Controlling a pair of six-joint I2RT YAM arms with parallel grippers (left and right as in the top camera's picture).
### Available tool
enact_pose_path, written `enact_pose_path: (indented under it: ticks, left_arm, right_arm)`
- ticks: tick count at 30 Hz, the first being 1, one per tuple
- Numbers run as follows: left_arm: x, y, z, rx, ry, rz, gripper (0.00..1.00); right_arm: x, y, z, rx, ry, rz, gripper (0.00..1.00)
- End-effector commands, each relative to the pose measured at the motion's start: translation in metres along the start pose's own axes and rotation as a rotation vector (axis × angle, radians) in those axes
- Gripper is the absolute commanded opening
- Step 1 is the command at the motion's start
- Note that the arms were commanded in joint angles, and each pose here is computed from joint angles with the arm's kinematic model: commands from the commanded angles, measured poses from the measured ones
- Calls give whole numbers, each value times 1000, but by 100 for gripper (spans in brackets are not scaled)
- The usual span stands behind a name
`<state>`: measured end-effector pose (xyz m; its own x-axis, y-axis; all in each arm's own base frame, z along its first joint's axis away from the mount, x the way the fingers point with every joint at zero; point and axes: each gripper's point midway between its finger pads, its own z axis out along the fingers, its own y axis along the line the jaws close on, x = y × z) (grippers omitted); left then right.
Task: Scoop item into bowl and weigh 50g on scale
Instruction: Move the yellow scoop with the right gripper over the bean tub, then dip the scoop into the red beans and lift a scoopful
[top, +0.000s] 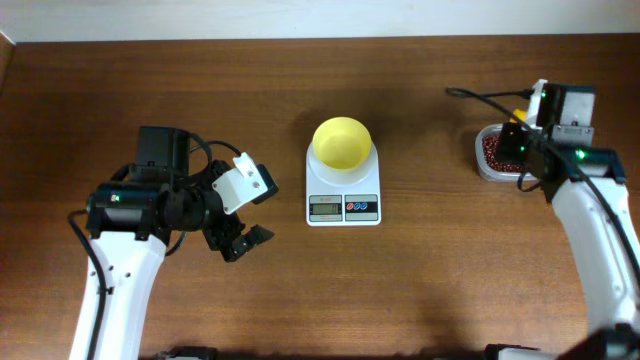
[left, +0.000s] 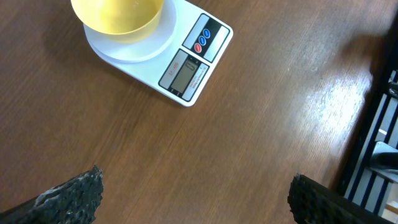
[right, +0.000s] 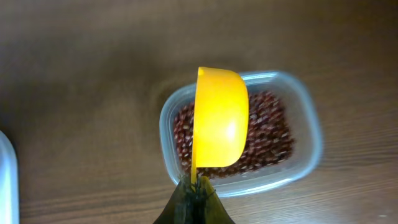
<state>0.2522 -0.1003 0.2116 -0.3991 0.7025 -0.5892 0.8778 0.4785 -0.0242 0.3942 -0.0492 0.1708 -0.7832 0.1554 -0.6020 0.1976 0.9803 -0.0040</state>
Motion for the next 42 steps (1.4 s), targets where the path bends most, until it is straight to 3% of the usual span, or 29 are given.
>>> enact_pose_path:
  ticks: [1,14,21,29,42]
  left_arm:
    - [-2,-3,-3,0,-19,12,99]
    - [-2,-3,-3,0,-19,12,99]
    - [-2,-3,-3,0,-19,12,99]
    - [-2,-3,-3,0,-19,12,99]
    - [-2,-3,-3,0,-19,12,99]
  right_arm:
    - [18,3,21,-17,98,13,4]
    - [41,-26,50,166,194,16,4]
    - [52,3,61,-2,248,95,4]
    - [52,-16,60,-110,268,304,4]
    - [71,-16,64,-141,323,447,4]
